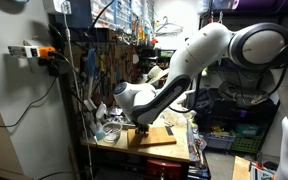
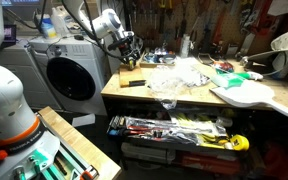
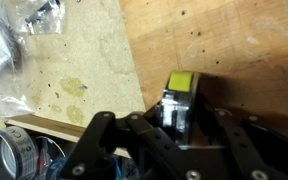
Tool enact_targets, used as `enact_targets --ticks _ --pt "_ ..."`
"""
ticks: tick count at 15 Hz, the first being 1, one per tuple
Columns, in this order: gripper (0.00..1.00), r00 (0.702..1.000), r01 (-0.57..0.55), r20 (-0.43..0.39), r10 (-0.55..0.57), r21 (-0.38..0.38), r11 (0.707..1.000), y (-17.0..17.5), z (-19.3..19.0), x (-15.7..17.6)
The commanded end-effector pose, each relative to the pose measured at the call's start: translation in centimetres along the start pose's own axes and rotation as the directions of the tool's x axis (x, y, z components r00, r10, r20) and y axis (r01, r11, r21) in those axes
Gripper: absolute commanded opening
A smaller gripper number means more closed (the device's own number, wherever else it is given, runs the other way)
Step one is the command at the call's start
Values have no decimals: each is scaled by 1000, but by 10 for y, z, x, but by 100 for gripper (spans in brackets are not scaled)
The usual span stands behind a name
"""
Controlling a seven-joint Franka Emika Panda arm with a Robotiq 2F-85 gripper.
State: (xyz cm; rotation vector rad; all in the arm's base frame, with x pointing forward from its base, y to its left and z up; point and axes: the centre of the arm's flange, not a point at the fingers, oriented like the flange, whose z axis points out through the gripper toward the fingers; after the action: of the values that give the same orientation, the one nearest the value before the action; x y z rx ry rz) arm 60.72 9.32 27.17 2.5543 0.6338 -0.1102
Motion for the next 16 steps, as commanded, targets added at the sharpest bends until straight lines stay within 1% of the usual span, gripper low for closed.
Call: enact_targets --ticks 1,2,3,4,6,7,8,9,10,11,12,13,14,15,16 --pt "46 1000 4 -20 -4 0 1000 -1 11 -2" --pt "54 1000 3 -22 -3 1 1000 0 12 -2" --pt "56 1000 2 -22 -2 0 1000 0 12 -2" --pt "62 1000 1 -22 -1 0 1000 1 12 -3" --pt "62 1000 -2 -24 2 2 1000 3 13 -3" --pt "56 1000 0 -26 1 3 1000 3 13 -3" --pt "54 1000 0 -27 0 3 1000 3 13 -3" --pt "45 1000 1 -30 -1 5 1000 2 12 -3" --pt "47 1000 2 -31 -2 4 1000 2 12 -3" --pt "46 999 2 -34 -2 3 1000 2 10 -4" --pt "37 999 1 -38 -1 2 1000 2 9 -5" --pt "41 999 1 -41 -1 2 1000 3 7 -6" --pt "37 999 1 -46 -1 3 1000 4 6 -8" --pt "27 999 2 -52 -1 6 1000 4 5 -8" --pt "28 998 0 -58 1 8 1000 5 5 -8"
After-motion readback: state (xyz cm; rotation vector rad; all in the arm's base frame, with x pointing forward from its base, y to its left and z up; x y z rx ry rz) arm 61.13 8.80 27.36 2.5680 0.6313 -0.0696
